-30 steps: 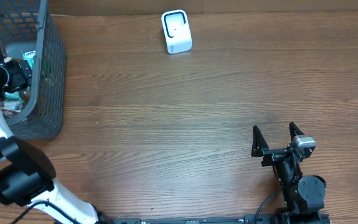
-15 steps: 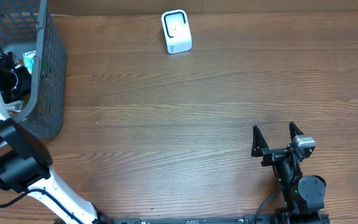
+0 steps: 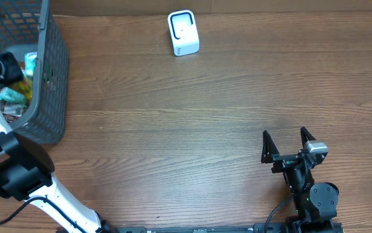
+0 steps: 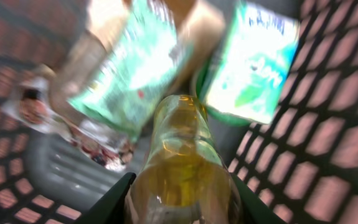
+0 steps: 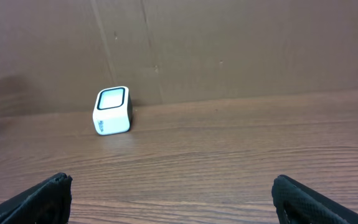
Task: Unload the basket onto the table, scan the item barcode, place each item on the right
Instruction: 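Grasp the yellow oil bottle with the left gripper and lift out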
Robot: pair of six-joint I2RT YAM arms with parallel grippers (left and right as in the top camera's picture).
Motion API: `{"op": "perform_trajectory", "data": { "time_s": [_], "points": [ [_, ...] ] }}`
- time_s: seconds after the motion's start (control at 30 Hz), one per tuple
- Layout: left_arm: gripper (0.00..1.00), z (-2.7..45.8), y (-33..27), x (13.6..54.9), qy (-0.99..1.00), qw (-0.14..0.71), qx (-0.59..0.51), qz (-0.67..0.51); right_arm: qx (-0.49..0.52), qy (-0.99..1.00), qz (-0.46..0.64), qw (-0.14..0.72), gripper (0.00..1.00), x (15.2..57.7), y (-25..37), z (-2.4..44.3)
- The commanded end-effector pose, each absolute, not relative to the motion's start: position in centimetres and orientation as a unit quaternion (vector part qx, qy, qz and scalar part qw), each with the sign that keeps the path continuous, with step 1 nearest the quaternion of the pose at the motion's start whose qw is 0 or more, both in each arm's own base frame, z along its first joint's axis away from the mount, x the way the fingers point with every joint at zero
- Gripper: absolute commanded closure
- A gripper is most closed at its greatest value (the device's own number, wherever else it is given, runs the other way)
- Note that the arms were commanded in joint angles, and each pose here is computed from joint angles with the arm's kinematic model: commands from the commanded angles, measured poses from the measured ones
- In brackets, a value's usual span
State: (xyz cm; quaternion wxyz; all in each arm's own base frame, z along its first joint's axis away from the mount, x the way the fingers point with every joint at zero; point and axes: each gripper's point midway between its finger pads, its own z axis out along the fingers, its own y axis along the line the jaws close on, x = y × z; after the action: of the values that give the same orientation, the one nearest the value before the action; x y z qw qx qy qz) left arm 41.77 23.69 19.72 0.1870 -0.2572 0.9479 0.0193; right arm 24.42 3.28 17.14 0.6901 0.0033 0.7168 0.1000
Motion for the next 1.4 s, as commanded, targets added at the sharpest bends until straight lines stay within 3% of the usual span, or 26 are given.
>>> {"op": "perform_trajectory", "data": {
  "time_s": [0.0, 0.1, 0.13, 0.17, 0.3, 0.4, 0.63, 1.1, 1.37],
  "points": [
    [0.73, 30.4, 23.2, 41.5, 0.901, 0.314, -0.297, 0.030, 0.001, 0.716, 0.099, 0.691, 0.00, 24.4, 3.4, 17.0],
    [0.78, 35.4, 22.0, 40.7, 0.873, 0.376, -0.312, 0.015, 0.001, 0.716, 0.100, 0.691, 0.00, 24.4, 3.4, 17.0],
    [0.92, 36.8, 21.3, 40.4, 0.866, 0.392, -0.311, 0.002, 0.001, 0.716, 0.099, 0.691, 0.00, 24.4, 3.4, 17.0],
    [0.96, 38.3, 20.2, 40.2, 0.859, 0.411, -0.304, -0.020, 0.001, 0.716, 0.100, 0.691, 0.00, 24.4, 3.4, 17.0],
    [0.96, 44.3, 13.9, 40.3, 0.833, 0.484, -0.215, -0.162, 0.001, 0.716, 0.100, 0.691, 0.00, 24.4, 3.4, 17.0],
    [0.89, 47.0, 9.2, 39.5, 0.815, 0.496, -0.136, -0.266, 0.001, 0.716, 0.099, 0.691, 0.00, 24.4, 3.4, 17.0],
    [0.96, 45.7, 3.4, 39.0, 0.832, 0.435, -0.100, -0.329, 0.001, 0.716, 0.100, 0.691, 0.00, 24.4, 3.4, 17.0],
    [0.96, 40.3, -5.7, 38.8, 0.914, 0.359, -0.052, -0.181, 0.001, 0.716, 0.100, 0.691, 0.00, 24.4, 3.4, 17.0],
    [0.96, 38.5, -11.1, 37.8, 0.928, 0.330, 0.010, -0.171, 0.001, 0.716, 0.100, 0.691, 0.00, 24.4, 3.4, 17.0]
  ]
}}
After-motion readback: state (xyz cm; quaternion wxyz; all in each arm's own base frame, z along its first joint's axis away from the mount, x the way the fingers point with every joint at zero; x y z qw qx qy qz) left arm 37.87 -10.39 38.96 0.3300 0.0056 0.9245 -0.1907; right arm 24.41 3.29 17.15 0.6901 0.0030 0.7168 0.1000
